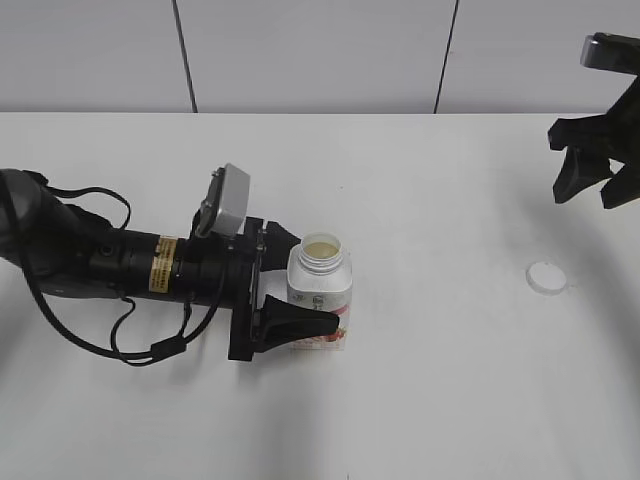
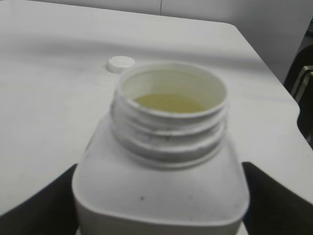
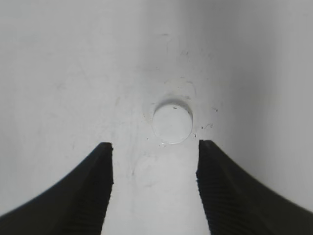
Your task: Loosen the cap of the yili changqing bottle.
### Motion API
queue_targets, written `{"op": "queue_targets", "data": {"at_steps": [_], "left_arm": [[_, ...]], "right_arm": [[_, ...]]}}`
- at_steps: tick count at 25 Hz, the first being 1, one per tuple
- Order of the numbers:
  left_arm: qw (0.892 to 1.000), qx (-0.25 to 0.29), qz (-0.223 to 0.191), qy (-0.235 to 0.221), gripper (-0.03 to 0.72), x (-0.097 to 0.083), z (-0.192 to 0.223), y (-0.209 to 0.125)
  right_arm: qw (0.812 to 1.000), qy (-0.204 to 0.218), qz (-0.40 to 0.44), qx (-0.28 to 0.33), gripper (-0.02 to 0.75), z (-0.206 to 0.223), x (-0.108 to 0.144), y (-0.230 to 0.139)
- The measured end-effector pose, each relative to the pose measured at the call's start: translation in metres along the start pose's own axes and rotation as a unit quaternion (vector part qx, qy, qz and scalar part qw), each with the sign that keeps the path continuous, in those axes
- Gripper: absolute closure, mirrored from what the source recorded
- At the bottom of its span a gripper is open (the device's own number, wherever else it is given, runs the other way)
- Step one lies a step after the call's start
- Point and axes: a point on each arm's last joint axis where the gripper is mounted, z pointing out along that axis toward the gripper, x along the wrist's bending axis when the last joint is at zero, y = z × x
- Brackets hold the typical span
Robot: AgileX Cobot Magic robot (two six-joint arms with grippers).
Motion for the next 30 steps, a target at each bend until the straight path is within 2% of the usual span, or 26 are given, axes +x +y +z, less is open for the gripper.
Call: {"op": "queue_targets", "data": {"at_steps": [9,13,17,21,24,27,29,30], "left_arm": [[0.999,-0.011,0.043,0.009,0.119,-0.010,-0.014,0.042],[0.999,0.006,0.036,0.023,0.119,-0.012,-0.022,0.064],[0.995,0.062,0.014,0.081,0.119,-0.010,-0.035,0.083],[0.983,0.090,-0.008,0.157,0.119,-0.009,-0.051,0.108],[0.969,0.101,-0.034,0.224,0.119,-0.010,-0.065,0.127],[0.942,0.117,-0.052,0.311,0.118,-0.009,-0.083,0.142],[0.911,0.127,-0.059,0.387,0.118,-0.006,-0.099,0.150],[0.891,0.132,-0.067,0.429,0.118,-0.004,-0.107,0.152]], "right_arm": [[1.000,0.001,0.000,0.011,0.299,-0.001,0.000,-0.002],[1.000,0.002,-0.001,0.001,0.299,-0.009,0.001,-0.002],[1.000,0.004,-0.005,-0.025,0.299,-0.026,0.004,0.000],[0.999,0.005,-0.008,-0.040,0.299,-0.037,0.006,0.000],[0.999,0.006,-0.008,-0.046,0.299,-0.041,0.006,-0.001],[0.999,0.006,-0.009,-0.049,0.299,-0.044,0.006,-0.001],[0.999,0.006,-0.009,-0.048,0.299,-0.044,0.007,-0.001],[0.999,0.006,-0.009,-0.048,0.299,-0.044,0.007,-0.001]]}}
